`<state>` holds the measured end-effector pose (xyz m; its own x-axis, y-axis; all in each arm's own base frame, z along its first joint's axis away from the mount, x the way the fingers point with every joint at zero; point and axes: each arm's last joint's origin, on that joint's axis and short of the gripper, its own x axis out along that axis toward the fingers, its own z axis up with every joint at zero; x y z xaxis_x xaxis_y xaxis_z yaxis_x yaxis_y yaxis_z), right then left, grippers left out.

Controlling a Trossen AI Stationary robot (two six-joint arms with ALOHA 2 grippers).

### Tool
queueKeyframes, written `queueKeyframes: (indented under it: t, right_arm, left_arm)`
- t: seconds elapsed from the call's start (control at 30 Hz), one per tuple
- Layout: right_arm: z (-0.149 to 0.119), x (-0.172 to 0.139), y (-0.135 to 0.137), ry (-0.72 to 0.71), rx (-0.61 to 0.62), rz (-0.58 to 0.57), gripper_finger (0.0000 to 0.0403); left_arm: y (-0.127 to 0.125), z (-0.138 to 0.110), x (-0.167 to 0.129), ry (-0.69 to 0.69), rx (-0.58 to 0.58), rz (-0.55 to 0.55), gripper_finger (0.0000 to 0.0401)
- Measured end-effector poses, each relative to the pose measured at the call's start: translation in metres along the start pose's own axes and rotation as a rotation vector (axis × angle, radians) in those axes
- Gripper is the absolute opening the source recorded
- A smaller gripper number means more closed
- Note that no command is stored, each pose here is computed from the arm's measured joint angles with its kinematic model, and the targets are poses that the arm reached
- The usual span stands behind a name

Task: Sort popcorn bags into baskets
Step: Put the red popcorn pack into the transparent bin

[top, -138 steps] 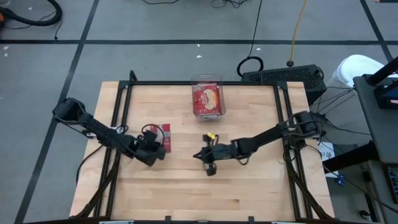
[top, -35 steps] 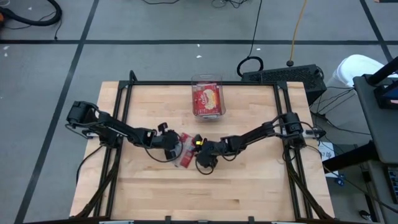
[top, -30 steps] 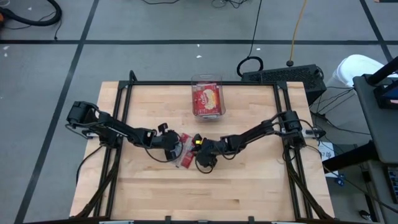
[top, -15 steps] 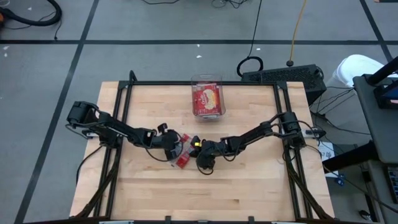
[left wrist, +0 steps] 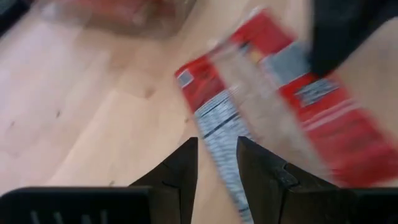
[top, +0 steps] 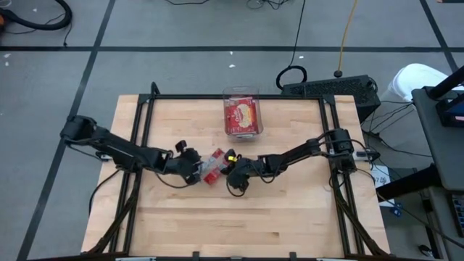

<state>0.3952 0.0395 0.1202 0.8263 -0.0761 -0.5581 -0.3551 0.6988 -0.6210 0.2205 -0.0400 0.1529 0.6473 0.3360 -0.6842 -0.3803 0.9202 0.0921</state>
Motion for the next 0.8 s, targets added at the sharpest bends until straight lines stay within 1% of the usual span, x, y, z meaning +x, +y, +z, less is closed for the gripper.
queueKeyframes:
  t: [0.07,0.23,0.3,0.37,0.4,0.47,0.57,0.63,0.73,0.8]
  right_arm:
    - [-0.003,0.001,-0.002,0.005,0.024,0.006,0.0]
    - [-0.005,0.002,-0.011,0.008,0.113,-0.01,0.0]
    - [-0.004,0.003,-0.017,0.002,0.163,-0.022,0.0]
    - [-0.003,0.004,-0.024,-0.01,0.208,-0.02,0.0]
    - [-0.004,0.004,-0.027,-0.014,0.229,-0.012,0.0]
    - [-0.005,0.005,-0.032,-0.021,0.266,-0.003,0.0]
    - [-0.007,0.006,-0.038,-0.019,0.292,-0.019,0.0]
    - [-0.01,0.006,-0.043,-0.015,0.323,-0.027,0.0]
    - [-0.012,0.006,-0.049,-0.015,0.367,-0.016,0.0]
    - [-0.014,0.007,-0.051,-0.012,0.379,-0.003,0.0]
  left_arm:
    - [-0.005,0.001,-0.01,-0.036,0.008,-0.026,0.0118]
    - [-0.029,-0.006,-0.026,-0.098,0.137,-0.104,0.0121]
    - [-0.041,-0.01,-0.029,-0.126,0.168,-0.13,0.0135]
    - [-0.051,-0.015,-0.032,-0.16,0.195,-0.133,0.0161]
    - [-0.055,-0.017,-0.033,-0.184,0.2,-0.117,0.0178]
    - [-0.06,-0.023,-0.031,-0.208,0.218,-0.049,0.0218]
    - [-0.062,-0.033,-0.019,-0.205,0.245,0.075,0.0278]
    - [-0.061,-0.039,-0.009,-0.192,0.259,0.138,0.031]
    - [-0.058,-0.044,0.009,-0.161,0.261,0.212,0.0329]
    - [-0.053,-0.047,0.021,-0.14,0.24,0.264,0.0322]
